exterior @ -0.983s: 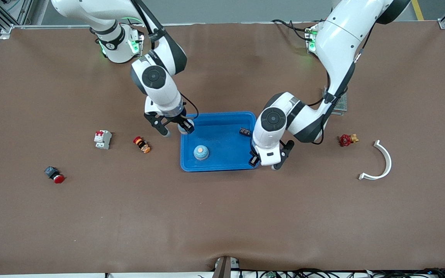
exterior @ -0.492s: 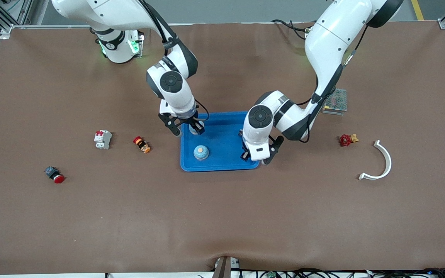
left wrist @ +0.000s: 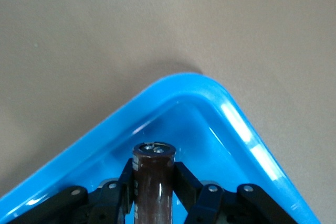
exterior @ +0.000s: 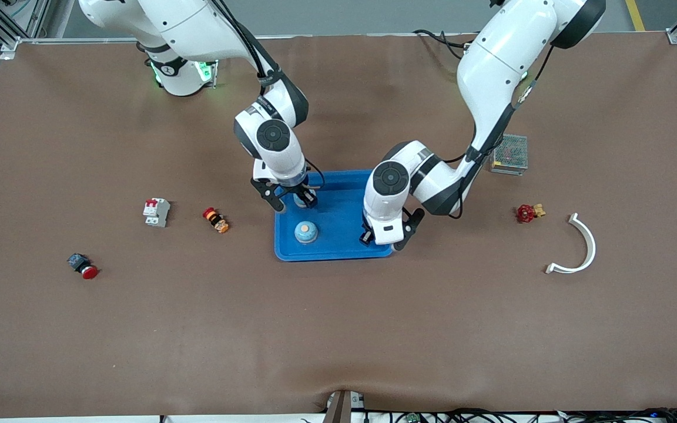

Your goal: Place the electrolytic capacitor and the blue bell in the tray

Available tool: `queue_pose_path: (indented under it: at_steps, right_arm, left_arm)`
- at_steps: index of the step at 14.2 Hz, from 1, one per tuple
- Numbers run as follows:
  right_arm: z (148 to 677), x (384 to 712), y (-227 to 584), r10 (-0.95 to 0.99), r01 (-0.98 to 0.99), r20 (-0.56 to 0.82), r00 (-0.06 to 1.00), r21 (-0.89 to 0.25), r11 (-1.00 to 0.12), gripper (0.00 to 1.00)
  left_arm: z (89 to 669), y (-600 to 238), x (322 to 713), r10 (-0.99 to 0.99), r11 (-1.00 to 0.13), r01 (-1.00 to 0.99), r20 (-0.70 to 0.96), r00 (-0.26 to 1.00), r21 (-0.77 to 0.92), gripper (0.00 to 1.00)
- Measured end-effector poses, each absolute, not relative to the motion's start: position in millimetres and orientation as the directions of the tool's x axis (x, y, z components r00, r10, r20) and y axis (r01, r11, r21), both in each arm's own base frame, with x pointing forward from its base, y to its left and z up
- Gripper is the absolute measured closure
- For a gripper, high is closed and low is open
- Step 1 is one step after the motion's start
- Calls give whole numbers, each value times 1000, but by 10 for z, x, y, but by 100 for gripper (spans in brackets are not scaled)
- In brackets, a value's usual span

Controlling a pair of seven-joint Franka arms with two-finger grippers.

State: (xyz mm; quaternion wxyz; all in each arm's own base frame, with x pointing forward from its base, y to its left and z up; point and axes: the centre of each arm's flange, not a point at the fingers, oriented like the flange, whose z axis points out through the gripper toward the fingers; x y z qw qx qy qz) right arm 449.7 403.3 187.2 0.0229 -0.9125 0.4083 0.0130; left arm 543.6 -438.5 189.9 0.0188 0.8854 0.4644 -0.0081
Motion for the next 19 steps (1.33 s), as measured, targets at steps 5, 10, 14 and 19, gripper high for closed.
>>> queue_pose_path:
  at_steps: [5, 10, 14, 19]
  right_arm:
    - [1925, 4559, 4052, -753, -754, -34, 657, -44, -656, 19]
    - [2252, 4833, 4081, -730, -728, -15, 684, 54, -683, 0]
    - [2790, 5276, 3681, -566, -556, -54, 823, 124, -822, 0]
    - [3359, 5918, 2280, -331, -322, -111, 937, 90, -942, 0]
  left_arm:
    - [2052, -4442, 5578, 827, -558, 827, -35, 561, 70, 33]
    - [2715, -4099, 5967, 835, -548, 831, 3, 550, 91, 0]
    - [3316, -3610, 6202, 777, -629, 773, 51, 628, 84, 0]
    - [4059, -2846, 6368, 631, -774, 633, 100, 769, 13, 0]
